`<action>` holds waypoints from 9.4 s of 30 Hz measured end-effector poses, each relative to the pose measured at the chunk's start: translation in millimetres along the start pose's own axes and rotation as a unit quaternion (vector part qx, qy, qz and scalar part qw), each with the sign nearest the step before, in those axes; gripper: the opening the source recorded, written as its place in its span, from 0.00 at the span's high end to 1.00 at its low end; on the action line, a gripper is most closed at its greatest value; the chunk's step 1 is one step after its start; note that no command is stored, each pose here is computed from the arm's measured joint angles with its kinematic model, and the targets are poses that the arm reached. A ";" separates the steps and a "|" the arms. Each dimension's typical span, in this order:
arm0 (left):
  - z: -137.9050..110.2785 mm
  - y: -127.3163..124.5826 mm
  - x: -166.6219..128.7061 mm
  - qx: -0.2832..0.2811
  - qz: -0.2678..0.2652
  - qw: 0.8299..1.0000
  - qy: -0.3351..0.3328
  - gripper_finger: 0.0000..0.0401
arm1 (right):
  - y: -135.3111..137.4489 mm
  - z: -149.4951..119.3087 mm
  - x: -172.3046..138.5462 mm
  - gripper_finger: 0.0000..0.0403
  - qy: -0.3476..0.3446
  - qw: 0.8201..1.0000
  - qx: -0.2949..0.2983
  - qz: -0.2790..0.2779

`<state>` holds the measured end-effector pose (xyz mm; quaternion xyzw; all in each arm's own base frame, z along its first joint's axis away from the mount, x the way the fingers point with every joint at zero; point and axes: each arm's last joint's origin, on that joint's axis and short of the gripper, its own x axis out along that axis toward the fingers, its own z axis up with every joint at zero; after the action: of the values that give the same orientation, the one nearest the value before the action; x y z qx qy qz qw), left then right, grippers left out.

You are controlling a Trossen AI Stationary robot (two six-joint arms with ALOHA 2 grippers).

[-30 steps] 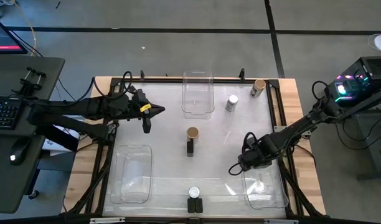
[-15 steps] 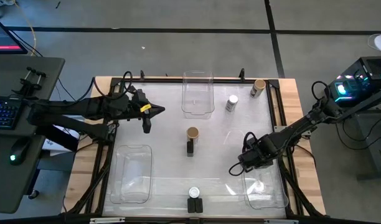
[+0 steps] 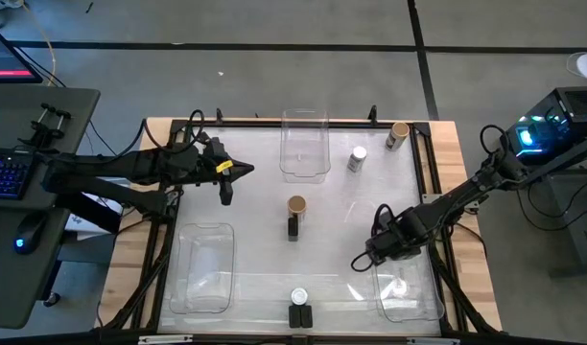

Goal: Sort spices by type
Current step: Adjust the black spice cans in the right transparent bin, then put the black spice can into the right transparent bin

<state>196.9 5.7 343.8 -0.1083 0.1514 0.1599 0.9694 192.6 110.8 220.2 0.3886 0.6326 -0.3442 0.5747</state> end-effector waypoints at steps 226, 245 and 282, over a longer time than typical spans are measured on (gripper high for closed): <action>-38.1 -55.8 6.4 0.110 -0.134 0.978 0.117 1.00 | 246.3 -72.5 6.8 1.00 -0.177 0.795 -0.540 0.214; -38.5 -56.6 6.1 0.104 -0.130 0.979 0.117 1.00 | 201.8 -49.9 16.9 1.00 -0.095 0.838 -0.537 -0.028; -39.0 -57.3 5.8 0.110 -0.145 0.976 0.121 1.00 | 134.6 52.1 -84.6 0.77 -0.207 0.973 -0.077 -0.061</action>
<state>211.7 -55.8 314.9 -0.0401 0.2673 -0.0142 0.9627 339.1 118.8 300.5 0.2237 0.5468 -0.4018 0.6996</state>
